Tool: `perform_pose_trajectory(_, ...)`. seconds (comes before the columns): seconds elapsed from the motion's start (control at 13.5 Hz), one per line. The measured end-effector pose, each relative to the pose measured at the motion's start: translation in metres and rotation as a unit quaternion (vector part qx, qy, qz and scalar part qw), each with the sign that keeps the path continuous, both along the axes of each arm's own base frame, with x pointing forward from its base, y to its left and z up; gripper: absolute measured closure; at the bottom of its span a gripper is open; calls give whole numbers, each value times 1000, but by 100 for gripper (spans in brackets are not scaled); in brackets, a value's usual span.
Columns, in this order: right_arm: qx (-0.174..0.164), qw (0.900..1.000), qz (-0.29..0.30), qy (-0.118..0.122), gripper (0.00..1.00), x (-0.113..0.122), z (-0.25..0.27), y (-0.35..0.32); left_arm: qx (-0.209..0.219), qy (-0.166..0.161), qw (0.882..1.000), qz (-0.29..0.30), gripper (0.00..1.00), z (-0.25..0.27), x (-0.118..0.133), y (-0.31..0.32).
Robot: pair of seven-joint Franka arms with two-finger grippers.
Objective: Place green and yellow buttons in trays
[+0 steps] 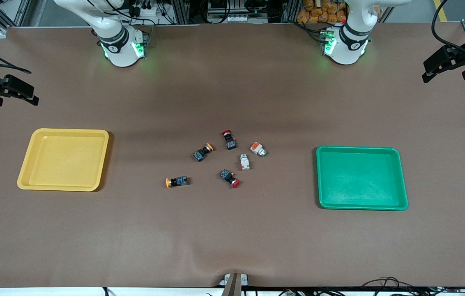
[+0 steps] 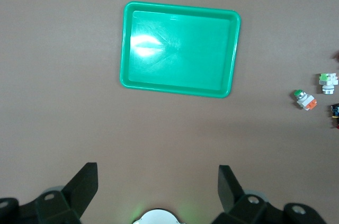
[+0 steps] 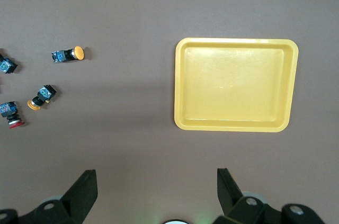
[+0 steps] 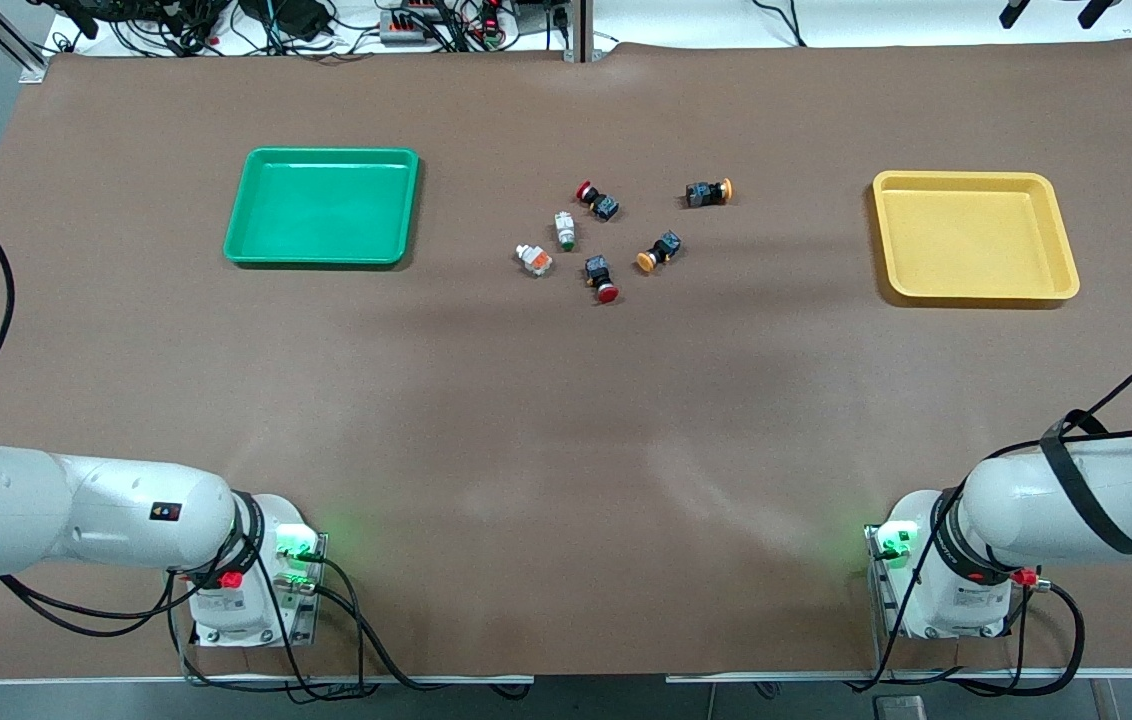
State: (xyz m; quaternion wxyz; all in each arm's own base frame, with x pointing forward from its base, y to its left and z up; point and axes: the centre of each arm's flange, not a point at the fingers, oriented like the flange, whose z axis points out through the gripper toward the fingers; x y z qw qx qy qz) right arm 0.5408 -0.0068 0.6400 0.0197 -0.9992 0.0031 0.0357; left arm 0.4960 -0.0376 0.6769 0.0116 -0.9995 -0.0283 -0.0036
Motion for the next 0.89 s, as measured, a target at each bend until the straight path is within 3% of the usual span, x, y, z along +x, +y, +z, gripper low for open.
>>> perform_pose_trajectory(0.52,0,1000,-2,1,0,1,-1,-2,1,5,1000,7,0,3,4,6)
perform_pose_trajectory(0.89,0,1000,-4,1,0,1,-2,-4,10,50,998,-38,0,-43,25,-72)
